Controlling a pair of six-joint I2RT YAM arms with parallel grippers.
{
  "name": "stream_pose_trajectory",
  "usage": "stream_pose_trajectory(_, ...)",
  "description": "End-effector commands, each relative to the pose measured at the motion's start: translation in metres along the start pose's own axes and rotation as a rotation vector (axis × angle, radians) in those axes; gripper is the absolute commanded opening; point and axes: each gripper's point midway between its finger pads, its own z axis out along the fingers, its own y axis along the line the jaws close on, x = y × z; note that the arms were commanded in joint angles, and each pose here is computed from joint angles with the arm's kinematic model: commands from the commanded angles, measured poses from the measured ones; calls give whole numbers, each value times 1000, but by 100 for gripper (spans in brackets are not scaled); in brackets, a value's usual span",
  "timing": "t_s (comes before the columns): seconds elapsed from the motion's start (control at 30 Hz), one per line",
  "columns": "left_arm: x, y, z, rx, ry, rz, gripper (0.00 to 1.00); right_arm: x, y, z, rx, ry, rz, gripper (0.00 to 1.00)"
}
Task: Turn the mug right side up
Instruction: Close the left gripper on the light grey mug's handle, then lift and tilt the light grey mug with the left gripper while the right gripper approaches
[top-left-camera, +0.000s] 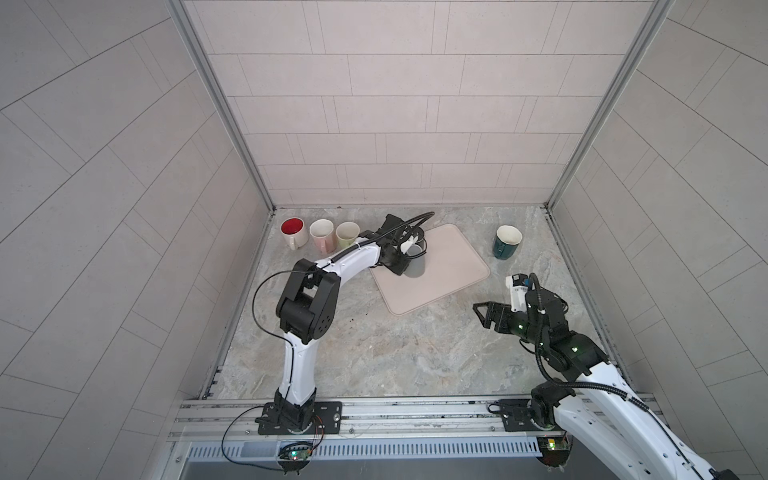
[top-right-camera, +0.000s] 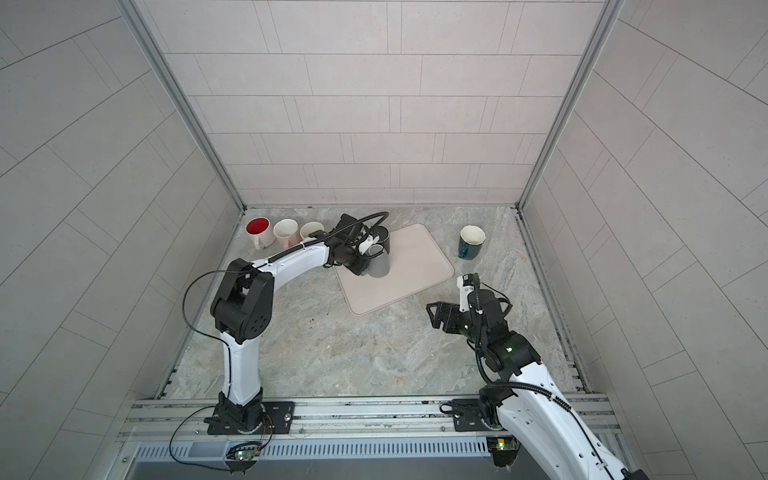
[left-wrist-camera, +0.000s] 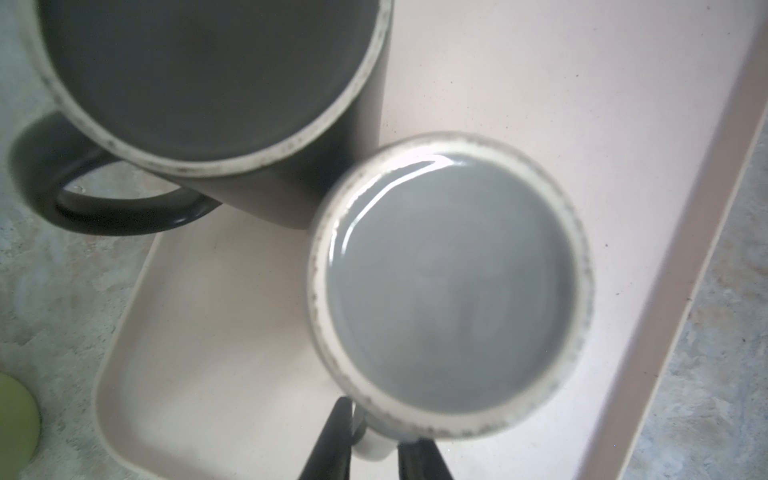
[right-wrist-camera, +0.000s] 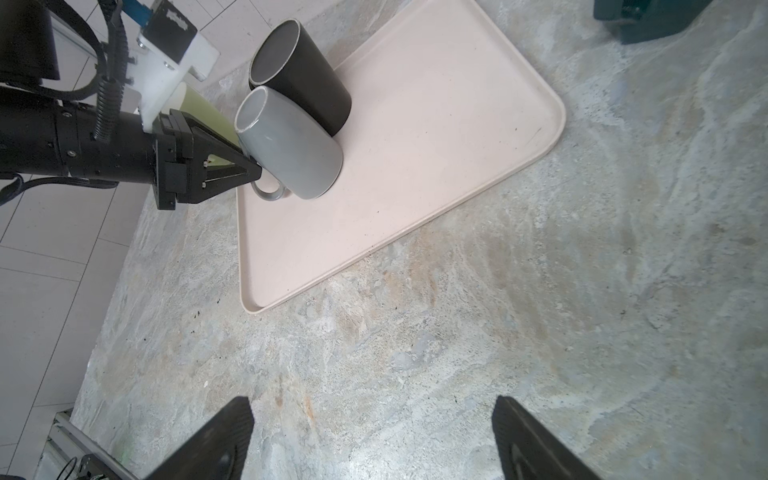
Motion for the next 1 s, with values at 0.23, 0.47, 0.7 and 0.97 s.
stream_pose_trajectory(0.23,-6,-3,11,26,-5,-49,0,-5,3,-1,-17,-23,7,92)
stream_pose_trajectory(0.47,-13,-11,0,38,-45,-81,0,-4,3,0,-23,-23,14,92)
stream_pose_trajectory(0.7,-35,-35,-37,126,-216,-157,0,-7,24,5,-145,-31,31,92)
stream_pose_trajectory(0.97,-75,-60,-92,304,-460,-253,0,-18,48,6,-288,-71,65,92)
